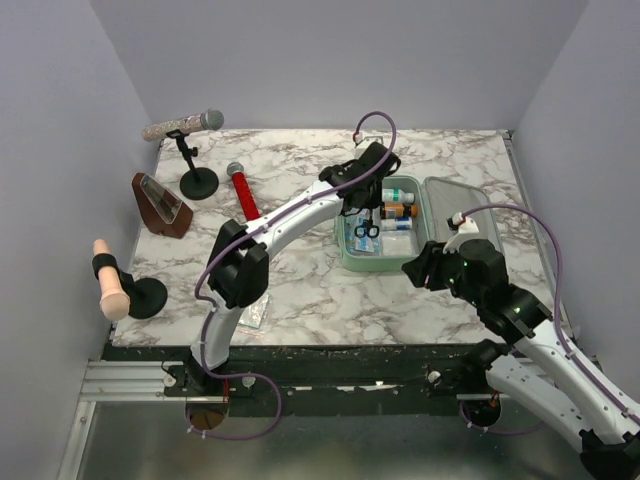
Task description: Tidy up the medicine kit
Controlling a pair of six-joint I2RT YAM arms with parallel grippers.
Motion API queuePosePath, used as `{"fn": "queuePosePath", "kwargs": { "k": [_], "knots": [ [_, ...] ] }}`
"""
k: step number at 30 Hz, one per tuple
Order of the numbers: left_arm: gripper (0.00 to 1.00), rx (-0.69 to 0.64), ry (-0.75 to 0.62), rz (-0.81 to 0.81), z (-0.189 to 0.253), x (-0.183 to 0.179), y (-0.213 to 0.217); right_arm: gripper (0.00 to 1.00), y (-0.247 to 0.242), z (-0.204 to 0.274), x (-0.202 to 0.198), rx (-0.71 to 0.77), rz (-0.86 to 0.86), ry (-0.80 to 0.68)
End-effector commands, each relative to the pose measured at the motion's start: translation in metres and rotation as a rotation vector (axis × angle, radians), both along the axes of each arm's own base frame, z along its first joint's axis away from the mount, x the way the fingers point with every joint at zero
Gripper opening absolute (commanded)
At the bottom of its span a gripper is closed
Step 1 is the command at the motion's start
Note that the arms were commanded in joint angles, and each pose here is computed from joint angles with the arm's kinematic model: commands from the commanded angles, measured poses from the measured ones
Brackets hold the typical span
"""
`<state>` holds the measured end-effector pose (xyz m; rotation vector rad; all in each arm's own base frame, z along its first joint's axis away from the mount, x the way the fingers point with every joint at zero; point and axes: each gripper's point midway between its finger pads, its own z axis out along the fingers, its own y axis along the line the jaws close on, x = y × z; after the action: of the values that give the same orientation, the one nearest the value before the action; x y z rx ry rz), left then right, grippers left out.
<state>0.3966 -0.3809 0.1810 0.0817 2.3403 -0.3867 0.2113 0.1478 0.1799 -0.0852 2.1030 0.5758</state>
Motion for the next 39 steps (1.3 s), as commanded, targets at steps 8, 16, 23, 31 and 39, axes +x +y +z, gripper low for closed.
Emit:
{"fn": "queuePosePath", "kwargs": {
  "k": [8, 16, 23, 31, 39],
  "knots": [
    [0.09, -0.045, 0.077, -0.031, -0.046, 0.014, -0.043, 0.57, -0.010, 0.000, -0.003, -0.039, -0.026, 0.000],
    [0.22, -0.034, 0.104, 0.010, -0.073, 0.018, -0.038, 0.57, -0.011, -0.003, -0.003, -0.049, -0.028, 0.009],
    [0.51, -0.042, 0.075, 0.017, -0.061, 0.022, -0.033, 0.57, -0.010, -0.003, -0.003, -0.048, -0.027, 0.015],
    [0.64, -0.042, -0.050, 0.033, 0.009, 0.009, 0.001, 0.57, -0.009, -0.004, -0.002, -0.050, -0.022, 0.022],
    [0.82, 0.073, -0.114, 0.216, 0.021, -0.052, 0.134, 0.57, 0.005, -0.008, 0.002, -0.020, 0.020, 0.029]
  ]
}}
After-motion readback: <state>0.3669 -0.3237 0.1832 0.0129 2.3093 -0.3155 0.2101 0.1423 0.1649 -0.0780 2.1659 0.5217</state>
